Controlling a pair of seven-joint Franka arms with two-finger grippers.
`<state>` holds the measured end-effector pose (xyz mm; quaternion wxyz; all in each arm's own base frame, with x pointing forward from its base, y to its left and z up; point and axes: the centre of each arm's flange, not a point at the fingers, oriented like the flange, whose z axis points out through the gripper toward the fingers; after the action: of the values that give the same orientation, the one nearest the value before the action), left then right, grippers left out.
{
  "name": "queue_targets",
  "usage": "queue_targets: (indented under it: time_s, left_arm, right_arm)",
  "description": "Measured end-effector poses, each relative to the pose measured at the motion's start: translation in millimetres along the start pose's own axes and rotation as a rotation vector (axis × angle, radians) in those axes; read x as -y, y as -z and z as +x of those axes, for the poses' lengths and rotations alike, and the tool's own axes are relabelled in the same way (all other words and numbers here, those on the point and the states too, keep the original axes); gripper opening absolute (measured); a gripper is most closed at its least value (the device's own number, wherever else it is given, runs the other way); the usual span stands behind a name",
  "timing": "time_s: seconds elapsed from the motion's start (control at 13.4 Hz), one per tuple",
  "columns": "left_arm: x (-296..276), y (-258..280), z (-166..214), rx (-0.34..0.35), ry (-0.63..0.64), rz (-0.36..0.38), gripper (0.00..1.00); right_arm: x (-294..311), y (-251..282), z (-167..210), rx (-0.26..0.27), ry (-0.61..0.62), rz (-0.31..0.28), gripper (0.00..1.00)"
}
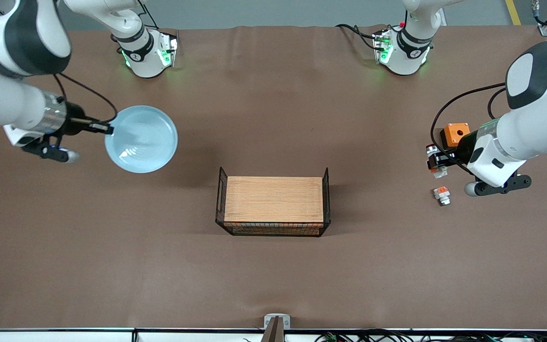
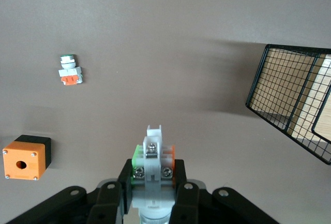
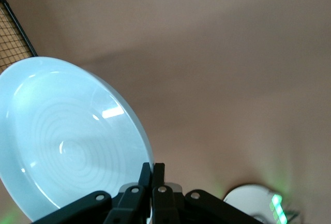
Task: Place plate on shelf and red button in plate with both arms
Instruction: 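Lift the plate with the right gripper while the left gripper lifts the button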
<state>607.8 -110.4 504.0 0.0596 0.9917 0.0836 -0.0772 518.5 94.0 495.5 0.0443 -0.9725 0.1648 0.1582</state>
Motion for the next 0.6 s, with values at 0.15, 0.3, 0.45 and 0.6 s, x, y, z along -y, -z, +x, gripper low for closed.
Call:
queue_targets:
  time_s: [0.15,0.3,0.45,0.6]
  left_arm:
    - [-1,-4,-1,0.008,-0.003,0.003,0.33]
    - [-6,-6,-3,0.013,-0.011,0.004,0.33]
    - [-9,-9,-5,0.018,-0.017,0.006,0.33]
    - [-11,-13,-7,0.022,-0.025,0.018,0.33]
  right_arm:
    - [49,0,-35,0.001,-0.076,-0.030,0.03]
    - [101,2,-74,-0.008,-0.206,-0.016,0.03]
    - [148,4,-112,-0.044,-0.357,0.018,0.03]
    - [188,-3,-143,-0.082,-0.507,0.071,0.03]
